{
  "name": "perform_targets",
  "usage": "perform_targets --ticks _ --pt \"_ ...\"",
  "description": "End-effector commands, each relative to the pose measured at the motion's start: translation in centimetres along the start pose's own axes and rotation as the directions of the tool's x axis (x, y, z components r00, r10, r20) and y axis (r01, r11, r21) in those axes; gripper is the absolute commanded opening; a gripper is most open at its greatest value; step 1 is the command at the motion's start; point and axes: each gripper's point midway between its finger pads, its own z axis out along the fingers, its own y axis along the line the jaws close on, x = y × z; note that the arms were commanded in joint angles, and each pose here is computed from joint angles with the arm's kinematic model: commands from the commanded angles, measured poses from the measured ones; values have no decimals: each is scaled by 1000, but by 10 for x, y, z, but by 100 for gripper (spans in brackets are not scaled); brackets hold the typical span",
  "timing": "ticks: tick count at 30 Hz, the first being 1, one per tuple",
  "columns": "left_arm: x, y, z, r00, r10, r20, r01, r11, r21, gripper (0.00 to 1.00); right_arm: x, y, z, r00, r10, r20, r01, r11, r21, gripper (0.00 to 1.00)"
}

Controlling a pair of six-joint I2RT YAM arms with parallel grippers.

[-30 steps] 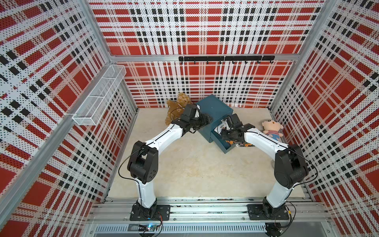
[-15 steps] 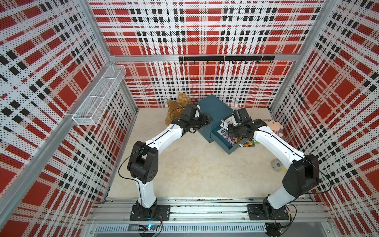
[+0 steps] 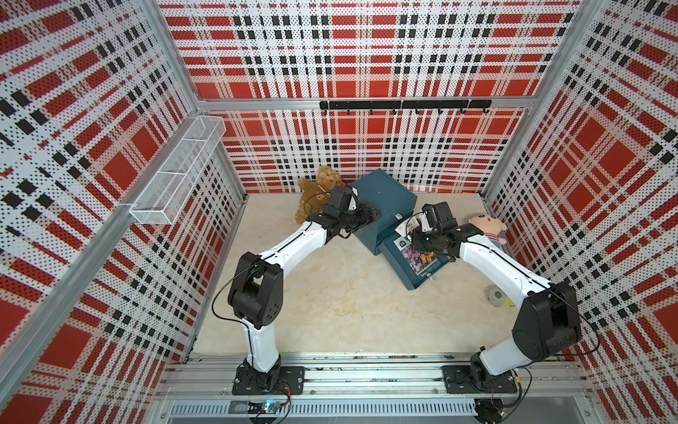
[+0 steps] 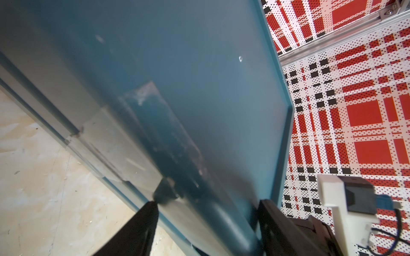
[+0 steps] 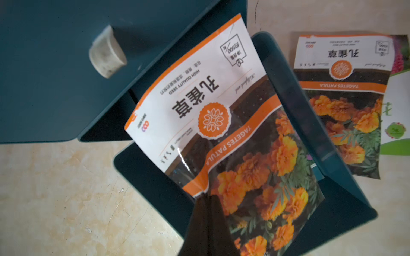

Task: Take the seed bags out of the drawer
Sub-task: Pick up the seed packet from the drawer, then place the seed packet at the center of the board.

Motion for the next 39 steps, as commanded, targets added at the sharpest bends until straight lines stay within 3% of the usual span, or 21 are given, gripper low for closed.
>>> perform_targets --ticks 1,9,14,18,24,29,33,39 --pt "43 56 17 990 -43 -132 19 984 -177 75 -21 13 -3 995 59 86 -52 995 -86 0" --pt "42 55 17 991 -41 -129 18 984 -176 75 -23 2 -18 985 115 129 -105 991 -81 0" --pt "41 57 16 991 -43 -129 20 984 -178 75 -30 -32 -48 981 31 190 -47 996 75 0" --pt "39 59 14 991 -43 -123 20 983 -180 75 -35 -74 -53 986 13 165 -49 975 216 0" --pt "38 61 10 992 -44 -122 21 983 -183 75 -46 -125 -28 995 -18 94 -23 910 413 0" --pt "32 54 5 994 -36 -107 17 985 -171 75 -60 -153 3 999 -28 43 2 862 507 0" --pt "25 44 -3 996 -27 -87 13 988 -154 75 -54 -161 33 999 -44 -32 54 862 504 0" --pt "8 30 -25 1000 -6 -28 2 990 -140 75 -26 -154 70 992 7 -129 44 918 393 0"
